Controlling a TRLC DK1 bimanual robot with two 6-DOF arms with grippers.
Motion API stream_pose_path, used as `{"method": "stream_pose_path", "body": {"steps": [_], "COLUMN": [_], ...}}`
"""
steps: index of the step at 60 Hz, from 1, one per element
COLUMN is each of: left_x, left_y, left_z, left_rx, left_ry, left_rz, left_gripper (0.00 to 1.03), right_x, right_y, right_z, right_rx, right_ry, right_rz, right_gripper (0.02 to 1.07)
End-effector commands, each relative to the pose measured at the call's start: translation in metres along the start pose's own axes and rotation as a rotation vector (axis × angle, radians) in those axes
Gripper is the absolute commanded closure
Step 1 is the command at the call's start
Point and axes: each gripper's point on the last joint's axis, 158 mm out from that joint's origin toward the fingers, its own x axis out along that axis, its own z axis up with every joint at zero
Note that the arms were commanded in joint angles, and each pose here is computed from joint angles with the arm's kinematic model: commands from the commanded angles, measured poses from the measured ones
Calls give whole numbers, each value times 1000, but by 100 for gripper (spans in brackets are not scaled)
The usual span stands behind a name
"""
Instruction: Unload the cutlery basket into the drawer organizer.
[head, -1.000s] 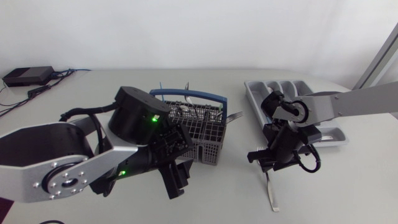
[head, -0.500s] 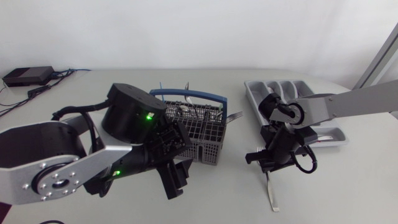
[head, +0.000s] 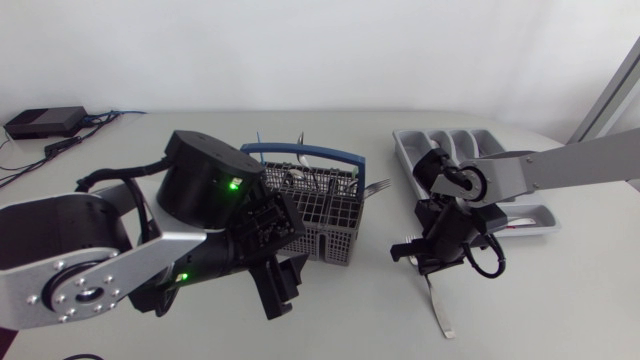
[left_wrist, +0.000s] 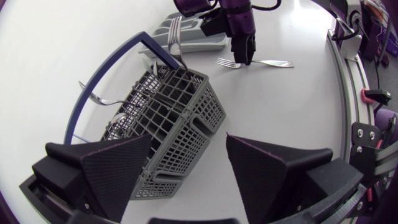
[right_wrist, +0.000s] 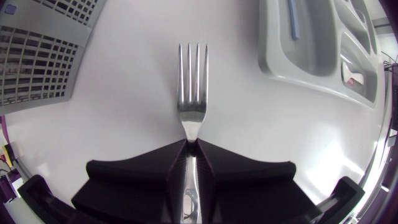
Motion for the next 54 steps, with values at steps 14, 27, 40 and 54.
{"method": "stream_pose_path", "body": {"steps": [14, 27, 40, 54], "left_x": [-7, -11, -10, -11], "left_y": [8, 11, 10, 10], "left_z": [10, 14, 13, 13], "left_rx": [-29, -32, -31, -31], "left_ry": [-23, -31, -27, -26], "left_rz": [14, 18, 16, 15], "left_gripper": [9, 9, 9, 9], "right_x": [-50, -100, -115, -106], "right_y": [1, -32, -100, -167], "right_z": [2, 26, 64, 117], "right_rx": [-14, 11, 82, 123], "right_ry": [-75, -167, -220, -269], "right_rz": [17, 34, 14, -5], "right_gripper": [97, 97, 97, 97]}}
